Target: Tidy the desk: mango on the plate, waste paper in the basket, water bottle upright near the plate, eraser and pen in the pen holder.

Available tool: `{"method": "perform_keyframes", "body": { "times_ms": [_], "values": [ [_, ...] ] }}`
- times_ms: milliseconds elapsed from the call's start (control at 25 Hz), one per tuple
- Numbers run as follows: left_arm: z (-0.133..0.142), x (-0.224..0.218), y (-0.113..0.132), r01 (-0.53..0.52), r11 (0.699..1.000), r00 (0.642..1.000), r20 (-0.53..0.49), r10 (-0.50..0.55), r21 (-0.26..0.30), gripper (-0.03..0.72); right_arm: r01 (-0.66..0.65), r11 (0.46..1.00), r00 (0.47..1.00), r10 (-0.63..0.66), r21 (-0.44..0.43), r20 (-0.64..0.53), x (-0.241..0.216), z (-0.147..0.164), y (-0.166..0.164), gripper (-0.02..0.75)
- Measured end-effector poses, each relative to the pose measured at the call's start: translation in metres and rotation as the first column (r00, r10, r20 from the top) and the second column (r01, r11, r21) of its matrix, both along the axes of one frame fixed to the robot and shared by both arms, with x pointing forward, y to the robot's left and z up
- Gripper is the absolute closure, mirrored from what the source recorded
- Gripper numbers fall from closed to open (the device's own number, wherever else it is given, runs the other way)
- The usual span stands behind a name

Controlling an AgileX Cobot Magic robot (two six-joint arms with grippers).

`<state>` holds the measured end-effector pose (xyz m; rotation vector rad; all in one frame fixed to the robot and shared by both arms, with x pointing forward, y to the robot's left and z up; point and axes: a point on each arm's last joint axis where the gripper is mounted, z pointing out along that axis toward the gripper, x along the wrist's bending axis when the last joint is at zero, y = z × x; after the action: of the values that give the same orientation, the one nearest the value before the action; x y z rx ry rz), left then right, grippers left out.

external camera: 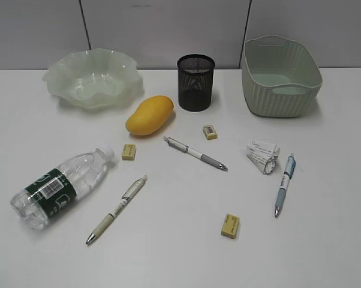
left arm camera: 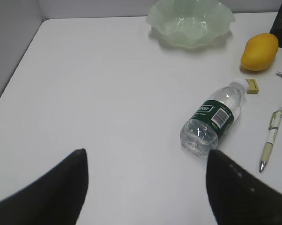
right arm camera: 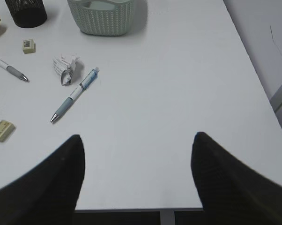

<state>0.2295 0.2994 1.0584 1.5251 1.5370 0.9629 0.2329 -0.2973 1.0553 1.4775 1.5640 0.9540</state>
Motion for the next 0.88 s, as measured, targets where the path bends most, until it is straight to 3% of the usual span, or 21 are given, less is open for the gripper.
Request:
{"method": "perform_keyframes", "body": {
  "times_ms": [480, 720, 880],
  "values": [
    [0.009, 0.007, 0.000, 0.001, 1.000, 1.000, 0.009, -0.001, -0.003, 0.133, 0.000, 1.000, 1.000, 0.000, 0.000, 0.000, 0.000, 0.000, 0.000, 0.176],
    [0.038, 0.045, 0.001, -0.004, 1.000, 0.990, 0.137, 0.005, -0.004, 0.136, 0.000, 1.000, 1.000, 0.000, 0.000, 0.000, 0.000, 0.000, 0.000, 0.176],
    [0.038, 0.085, 0.002, -0.006, 1.000, 0.997, 0.077, 0.007, -0.011, 0.136, 0.000, 1.000, 1.000, 0.000, 0.000, 0.000, 0.000, 0.000, 0.000, 0.176]
  ]
}}
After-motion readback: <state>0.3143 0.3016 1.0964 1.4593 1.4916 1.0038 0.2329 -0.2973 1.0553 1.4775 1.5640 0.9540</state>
